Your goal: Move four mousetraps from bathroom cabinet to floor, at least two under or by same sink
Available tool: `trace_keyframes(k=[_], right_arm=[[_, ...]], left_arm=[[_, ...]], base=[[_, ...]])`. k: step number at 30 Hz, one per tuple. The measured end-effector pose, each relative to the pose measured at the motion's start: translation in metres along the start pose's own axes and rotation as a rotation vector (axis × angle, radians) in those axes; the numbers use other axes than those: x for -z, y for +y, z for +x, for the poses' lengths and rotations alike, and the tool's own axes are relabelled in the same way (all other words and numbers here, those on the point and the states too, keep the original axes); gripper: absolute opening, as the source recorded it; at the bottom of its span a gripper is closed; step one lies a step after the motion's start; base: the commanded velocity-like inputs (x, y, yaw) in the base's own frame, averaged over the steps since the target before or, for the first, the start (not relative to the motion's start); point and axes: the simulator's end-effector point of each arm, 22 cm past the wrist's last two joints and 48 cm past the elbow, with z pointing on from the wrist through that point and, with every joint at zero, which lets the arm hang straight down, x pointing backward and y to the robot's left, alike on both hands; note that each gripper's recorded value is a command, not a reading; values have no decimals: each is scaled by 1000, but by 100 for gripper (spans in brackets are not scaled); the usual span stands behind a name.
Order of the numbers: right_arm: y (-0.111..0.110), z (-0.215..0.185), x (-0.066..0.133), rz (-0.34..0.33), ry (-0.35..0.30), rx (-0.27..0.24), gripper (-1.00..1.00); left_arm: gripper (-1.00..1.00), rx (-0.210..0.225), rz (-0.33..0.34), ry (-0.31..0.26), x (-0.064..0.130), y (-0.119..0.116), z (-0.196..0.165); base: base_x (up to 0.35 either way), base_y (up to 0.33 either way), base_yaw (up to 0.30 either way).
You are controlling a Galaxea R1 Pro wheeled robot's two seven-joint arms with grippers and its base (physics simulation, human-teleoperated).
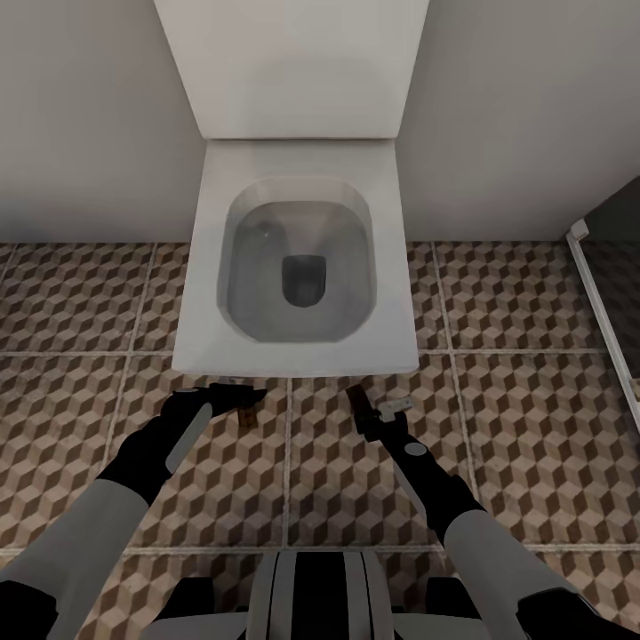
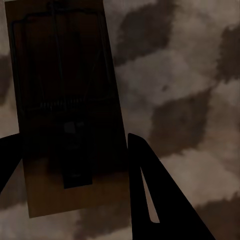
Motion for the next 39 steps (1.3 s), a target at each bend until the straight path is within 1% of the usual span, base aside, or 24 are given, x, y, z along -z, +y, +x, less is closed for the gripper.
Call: trace_keyframes(k=[39], right_arm=[[0, 0, 0, -1, -2, 1, -100]], left_arm=[[100, 2, -1, 11, -2, 1, 5]], base=[[0, 0, 0]])
